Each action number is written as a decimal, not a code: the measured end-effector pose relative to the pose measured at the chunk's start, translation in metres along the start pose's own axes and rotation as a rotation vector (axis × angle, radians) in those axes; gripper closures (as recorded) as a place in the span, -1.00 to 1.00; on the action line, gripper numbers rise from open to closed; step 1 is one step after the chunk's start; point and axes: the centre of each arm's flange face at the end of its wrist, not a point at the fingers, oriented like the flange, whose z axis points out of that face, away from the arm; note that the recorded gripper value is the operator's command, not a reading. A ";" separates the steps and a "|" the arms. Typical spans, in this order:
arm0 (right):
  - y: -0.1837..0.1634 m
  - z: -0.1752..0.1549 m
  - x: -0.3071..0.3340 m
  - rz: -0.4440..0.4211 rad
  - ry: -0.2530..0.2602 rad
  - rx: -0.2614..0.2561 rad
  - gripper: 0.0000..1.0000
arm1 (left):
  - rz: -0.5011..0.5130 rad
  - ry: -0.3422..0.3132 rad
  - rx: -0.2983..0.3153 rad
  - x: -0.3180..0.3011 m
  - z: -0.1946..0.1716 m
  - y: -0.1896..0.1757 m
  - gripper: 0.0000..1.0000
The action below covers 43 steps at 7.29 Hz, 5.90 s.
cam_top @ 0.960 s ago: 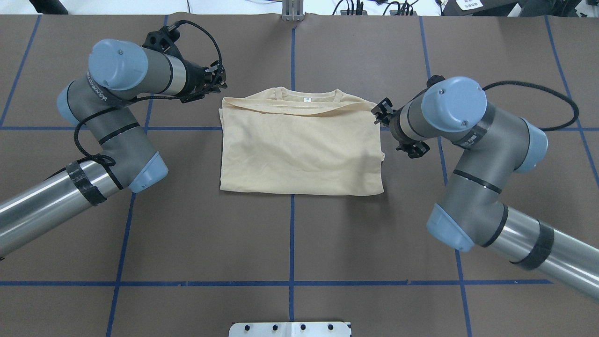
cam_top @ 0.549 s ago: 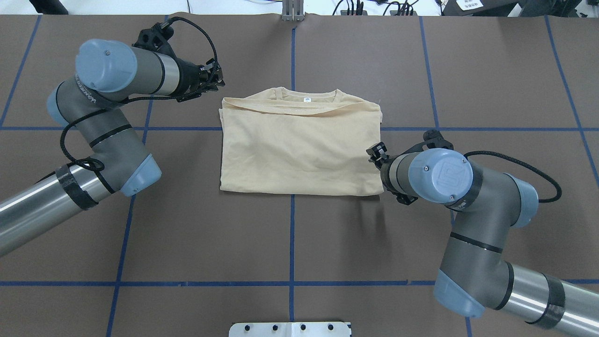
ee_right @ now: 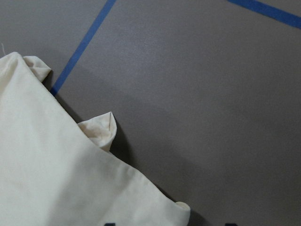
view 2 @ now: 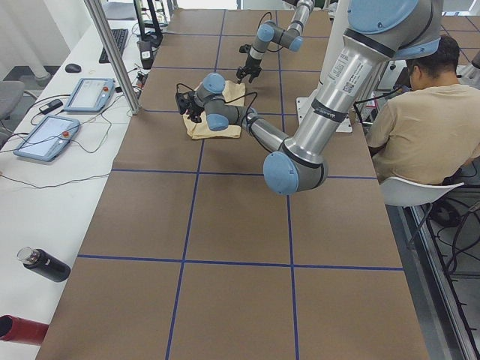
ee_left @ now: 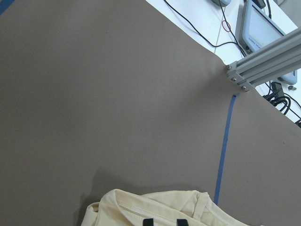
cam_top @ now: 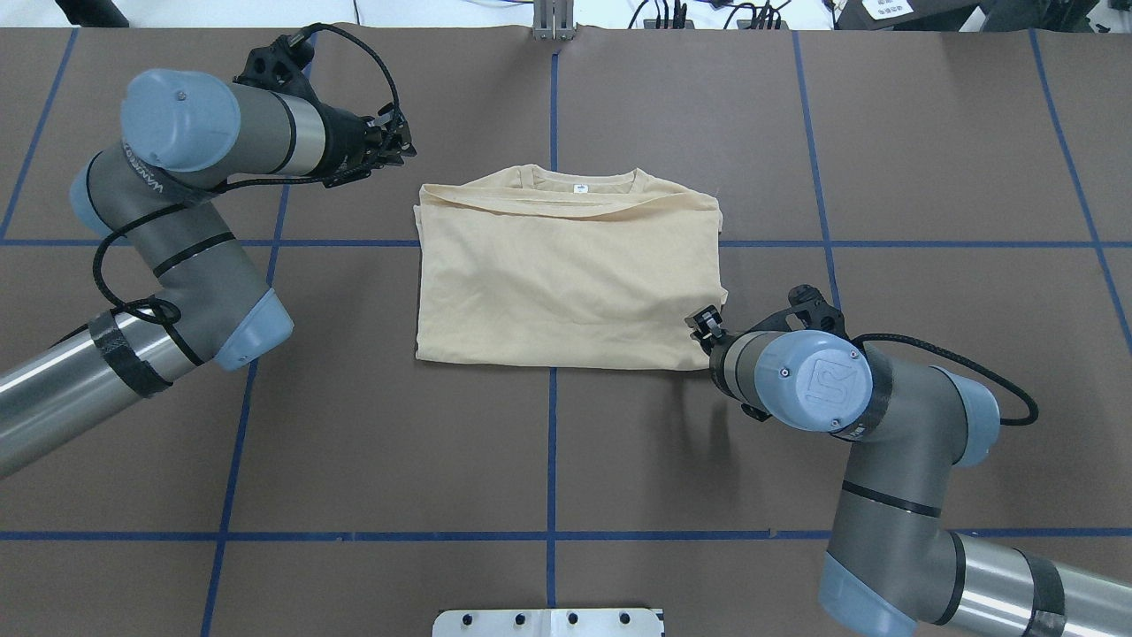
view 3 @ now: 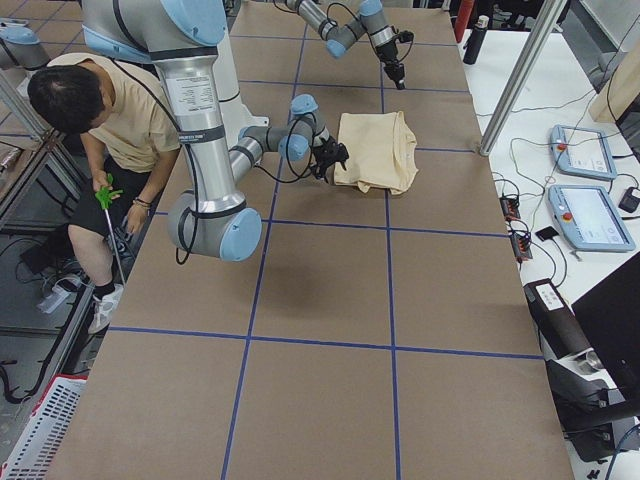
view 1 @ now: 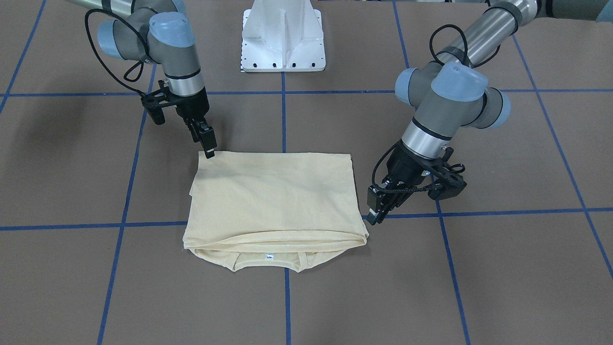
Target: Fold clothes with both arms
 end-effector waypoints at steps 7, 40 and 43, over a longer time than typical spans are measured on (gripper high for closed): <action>0.001 0.007 0.001 -0.018 0.008 0.009 -0.46 | -0.004 -0.012 0.007 -0.009 0.000 -0.005 0.42; 0.028 -0.101 -0.009 -0.004 -0.087 -0.180 -1.00 | -0.009 -0.311 -0.237 -0.043 -0.018 0.278 0.10; 0.029 -0.092 -0.008 -0.004 -0.077 -0.167 -1.00 | -0.008 -0.322 -0.224 -0.045 -0.008 0.275 0.09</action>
